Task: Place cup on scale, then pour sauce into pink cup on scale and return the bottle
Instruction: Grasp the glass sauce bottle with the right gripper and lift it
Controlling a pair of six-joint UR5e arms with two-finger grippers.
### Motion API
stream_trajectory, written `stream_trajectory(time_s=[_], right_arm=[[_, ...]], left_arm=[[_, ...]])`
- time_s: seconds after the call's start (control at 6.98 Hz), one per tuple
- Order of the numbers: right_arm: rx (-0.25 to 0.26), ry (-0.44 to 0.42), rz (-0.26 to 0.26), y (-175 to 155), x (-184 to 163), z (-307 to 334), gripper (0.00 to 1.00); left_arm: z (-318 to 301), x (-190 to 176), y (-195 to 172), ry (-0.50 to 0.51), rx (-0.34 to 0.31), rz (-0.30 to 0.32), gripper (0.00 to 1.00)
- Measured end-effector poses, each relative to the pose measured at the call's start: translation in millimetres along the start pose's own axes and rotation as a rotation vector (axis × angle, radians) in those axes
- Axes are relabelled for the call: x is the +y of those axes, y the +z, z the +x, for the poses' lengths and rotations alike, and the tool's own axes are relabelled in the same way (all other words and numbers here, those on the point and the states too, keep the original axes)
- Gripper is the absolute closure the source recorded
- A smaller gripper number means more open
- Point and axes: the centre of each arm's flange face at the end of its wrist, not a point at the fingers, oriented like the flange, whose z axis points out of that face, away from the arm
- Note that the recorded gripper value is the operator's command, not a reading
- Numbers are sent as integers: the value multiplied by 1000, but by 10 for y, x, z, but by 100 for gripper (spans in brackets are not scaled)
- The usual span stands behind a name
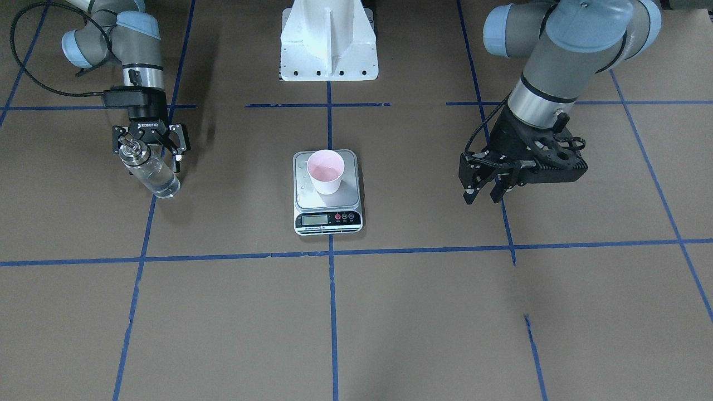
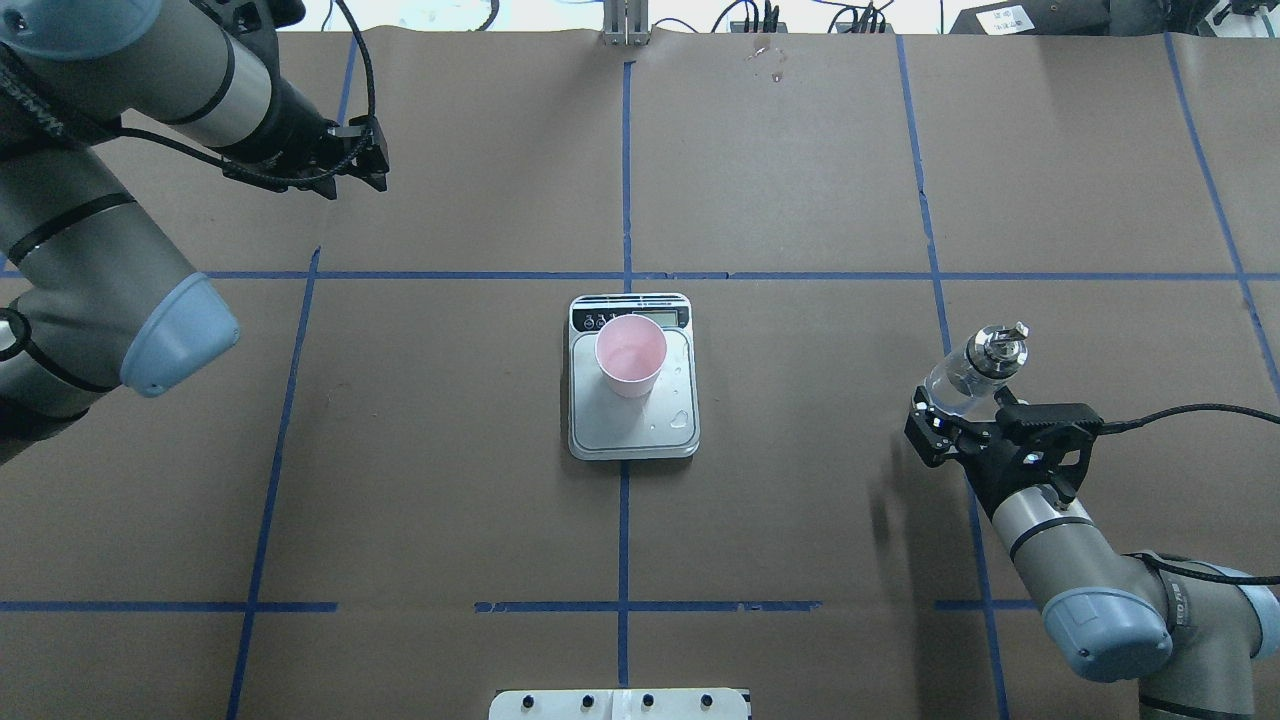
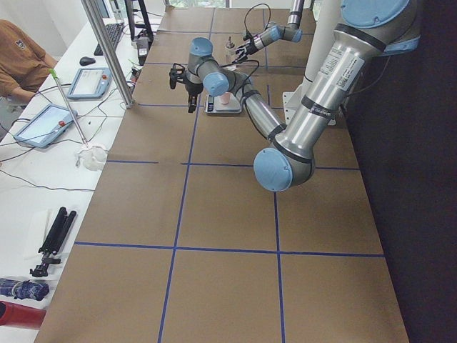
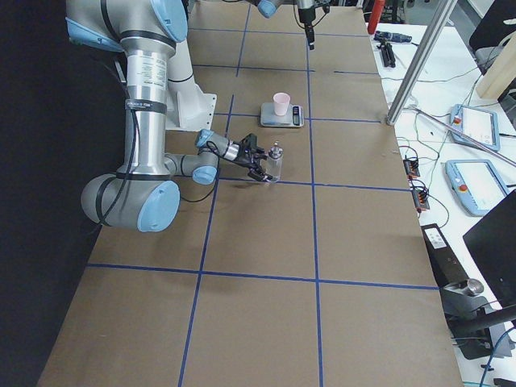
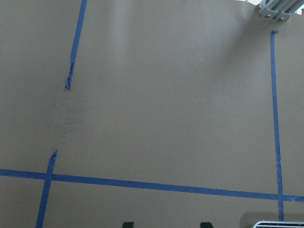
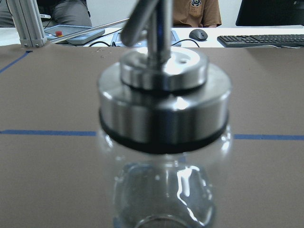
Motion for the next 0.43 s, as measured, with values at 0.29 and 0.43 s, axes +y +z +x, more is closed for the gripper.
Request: stream_trajectory(time_s=[0.29,0.43], right_arm=[[2,4,18,60,26,-73,4],[2,7,22,69,20,-91,7]], left_arm=[[3,6,2,-3,-6,-3,44],[8,7,-2,-2,-6,-4,44]])
